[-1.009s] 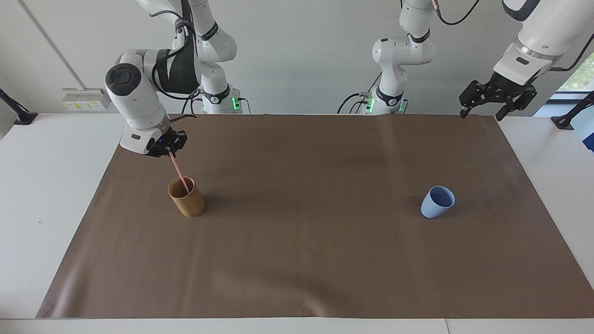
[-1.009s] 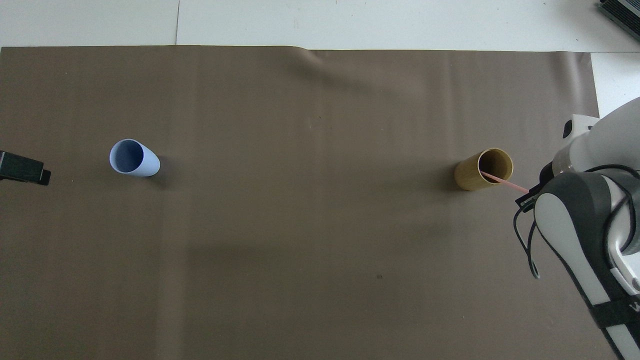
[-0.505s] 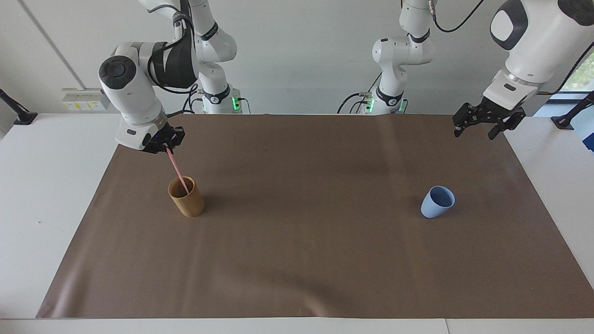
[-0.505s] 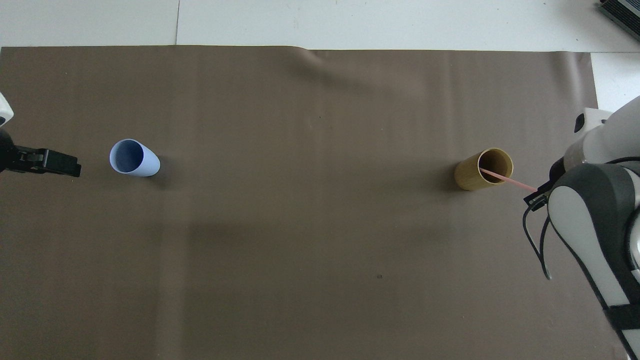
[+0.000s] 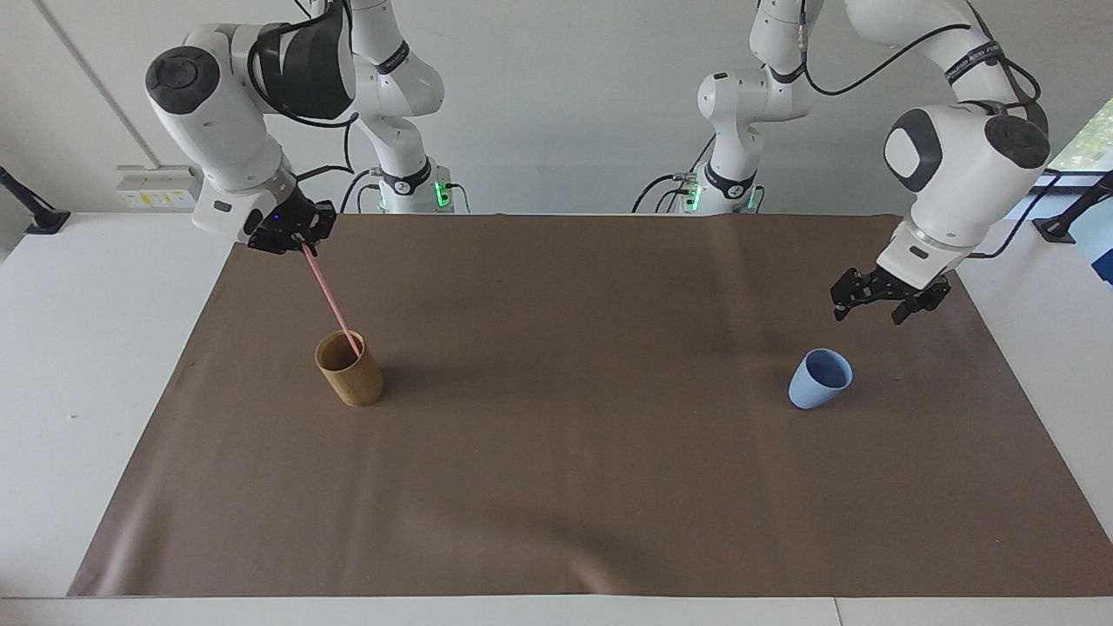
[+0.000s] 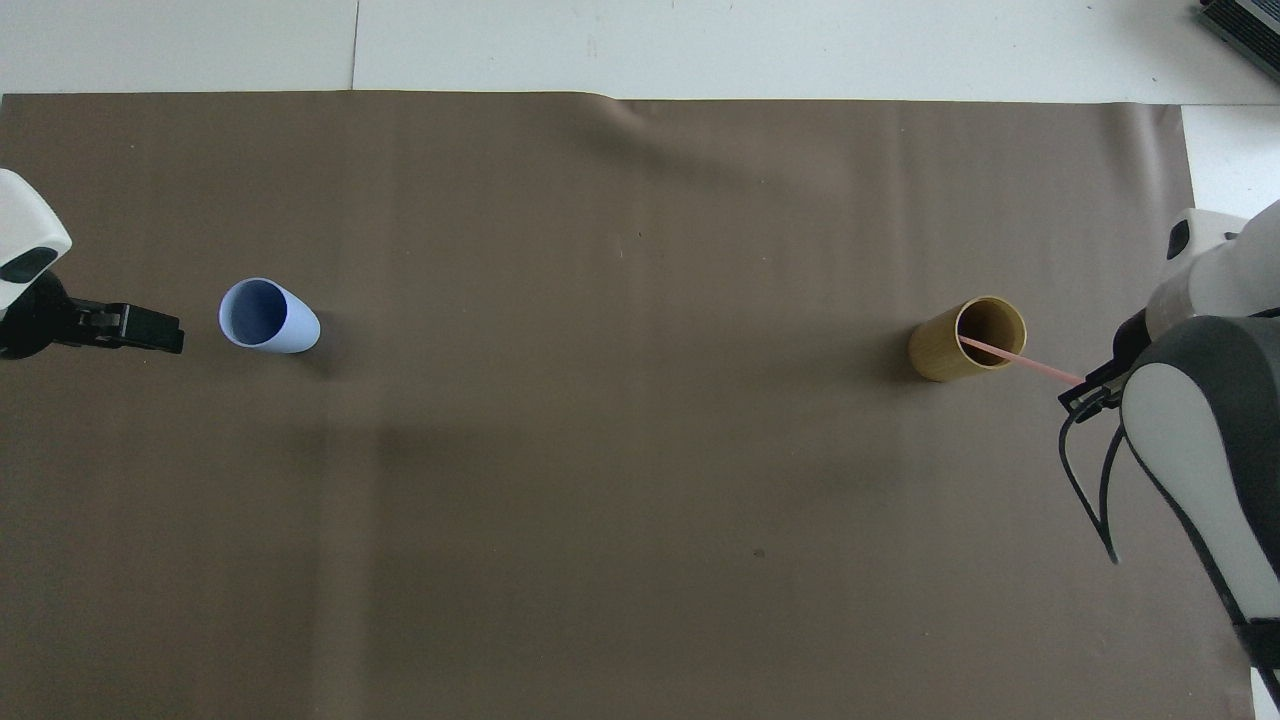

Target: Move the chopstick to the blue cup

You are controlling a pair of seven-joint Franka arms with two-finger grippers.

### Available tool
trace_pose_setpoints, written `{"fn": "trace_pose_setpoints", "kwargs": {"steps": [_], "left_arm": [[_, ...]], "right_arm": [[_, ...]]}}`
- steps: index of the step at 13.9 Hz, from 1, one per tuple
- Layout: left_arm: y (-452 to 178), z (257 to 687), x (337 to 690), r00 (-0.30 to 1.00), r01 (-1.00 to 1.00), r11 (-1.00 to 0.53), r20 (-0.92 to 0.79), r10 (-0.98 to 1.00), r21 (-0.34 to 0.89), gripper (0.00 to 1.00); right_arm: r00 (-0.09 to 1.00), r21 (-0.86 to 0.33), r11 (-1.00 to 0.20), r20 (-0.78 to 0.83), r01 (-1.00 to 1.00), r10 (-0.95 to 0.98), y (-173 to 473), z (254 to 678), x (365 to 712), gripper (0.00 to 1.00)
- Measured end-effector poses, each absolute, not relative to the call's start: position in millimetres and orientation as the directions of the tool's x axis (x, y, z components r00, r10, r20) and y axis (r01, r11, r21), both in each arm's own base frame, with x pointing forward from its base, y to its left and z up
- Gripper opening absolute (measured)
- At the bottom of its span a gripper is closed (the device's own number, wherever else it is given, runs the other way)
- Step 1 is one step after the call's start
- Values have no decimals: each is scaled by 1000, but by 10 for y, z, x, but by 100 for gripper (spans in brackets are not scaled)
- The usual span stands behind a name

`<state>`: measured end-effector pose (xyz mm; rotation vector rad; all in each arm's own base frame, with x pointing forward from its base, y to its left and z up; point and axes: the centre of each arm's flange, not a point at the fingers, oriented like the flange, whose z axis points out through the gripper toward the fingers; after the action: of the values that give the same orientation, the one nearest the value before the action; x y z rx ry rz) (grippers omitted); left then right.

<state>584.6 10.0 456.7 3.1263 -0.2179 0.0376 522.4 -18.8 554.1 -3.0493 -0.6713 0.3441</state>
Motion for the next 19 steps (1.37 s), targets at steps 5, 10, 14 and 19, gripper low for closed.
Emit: {"fn": "trace_pose_setpoints", "kwargs": {"steps": [5,10,14,19], "left_arm": [[92,4027,6086,990,-132,-991,48,-132,8,100],[75,3735,6135,994,-111,-993,22,-110,43,85],[50,3653,6118,997,-74,-992,12,-74,98,52],[44,3677,6120,997,-74,-992,16,-72,101,5]], "right_arm": [[893,-51,-918,-218,392,394,-260,6125,4981,6],[922,-25,-948,-229,316,313,81,6417,4881,6],[927,23,-950,-227,310,297,953,6430,4782,6],[940,14,-966,-236,258,247,1478,6188,4781,6]]}}
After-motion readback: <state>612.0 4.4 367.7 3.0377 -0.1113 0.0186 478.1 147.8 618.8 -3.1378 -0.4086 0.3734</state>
